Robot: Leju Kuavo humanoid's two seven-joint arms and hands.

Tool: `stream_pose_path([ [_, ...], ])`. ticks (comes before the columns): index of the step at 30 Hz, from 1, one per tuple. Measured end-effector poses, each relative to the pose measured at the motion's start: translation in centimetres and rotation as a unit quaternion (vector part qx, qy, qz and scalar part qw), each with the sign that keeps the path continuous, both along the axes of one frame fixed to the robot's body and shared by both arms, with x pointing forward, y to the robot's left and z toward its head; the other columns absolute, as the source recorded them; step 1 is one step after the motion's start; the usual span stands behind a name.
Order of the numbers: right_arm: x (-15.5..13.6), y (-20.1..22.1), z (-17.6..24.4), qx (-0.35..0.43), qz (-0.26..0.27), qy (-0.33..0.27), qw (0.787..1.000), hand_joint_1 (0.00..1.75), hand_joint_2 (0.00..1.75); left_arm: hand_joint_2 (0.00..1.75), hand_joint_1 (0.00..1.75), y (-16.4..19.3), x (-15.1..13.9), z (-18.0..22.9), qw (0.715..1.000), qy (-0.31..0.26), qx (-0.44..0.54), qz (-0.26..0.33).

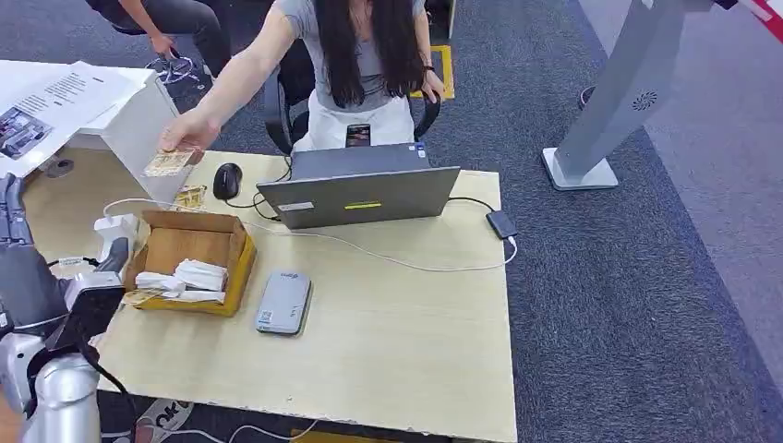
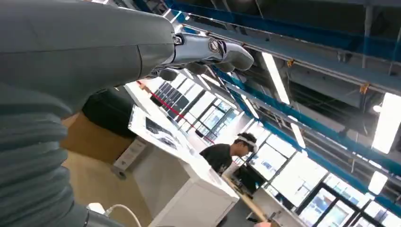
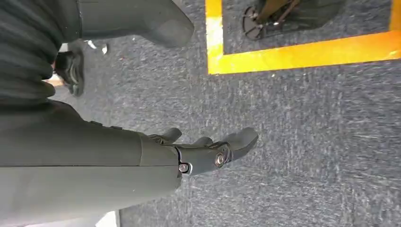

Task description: Pass the card to the sensor for recognition and then transmit it.

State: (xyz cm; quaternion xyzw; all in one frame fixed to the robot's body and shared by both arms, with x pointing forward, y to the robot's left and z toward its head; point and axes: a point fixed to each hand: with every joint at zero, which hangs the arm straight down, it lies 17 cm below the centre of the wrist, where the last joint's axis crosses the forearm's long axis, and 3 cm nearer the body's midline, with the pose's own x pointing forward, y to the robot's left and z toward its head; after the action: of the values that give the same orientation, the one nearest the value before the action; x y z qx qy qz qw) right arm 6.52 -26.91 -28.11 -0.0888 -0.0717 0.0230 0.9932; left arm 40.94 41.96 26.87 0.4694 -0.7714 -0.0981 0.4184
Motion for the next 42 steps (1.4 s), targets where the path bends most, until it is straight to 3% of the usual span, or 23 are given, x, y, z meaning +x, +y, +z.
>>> stream_pose_path([
  [12, -1.9, 0.0, -0.2, 0.002, 0.022, 0.051, 0.998, 0.00, 1.75, 1.75, 0.00, -0.1, 6.1, -2.7, 0.987, 0.093, 0.124, 0.049],
  [26, -3.7, 0.0, -0.2, 0.005, 0.064, 0.100, 0.993, 0.00, 1.75, 1.75, 0.00, 1.5, 10.3, -4.7, 0.940, 0.162, 0.275, 0.122],
  [27, -3.6, 0.1, -0.2, 0.006, 0.068, 0.100, 0.993, 0.00, 1.75, 1.75, 1.75, 1.5, 10.4, -4.9, 0.938, 0.165, 0.279, 0.122],
  [42, -3.2, 0.1, -0.3, 0.004, 0.106, 0.090, 0.990, 0.00, 1.75, 1.75, 1.75, 0.2, 11.1, -7.2, 0.944, 0.187, 0.258, 0.085],
])
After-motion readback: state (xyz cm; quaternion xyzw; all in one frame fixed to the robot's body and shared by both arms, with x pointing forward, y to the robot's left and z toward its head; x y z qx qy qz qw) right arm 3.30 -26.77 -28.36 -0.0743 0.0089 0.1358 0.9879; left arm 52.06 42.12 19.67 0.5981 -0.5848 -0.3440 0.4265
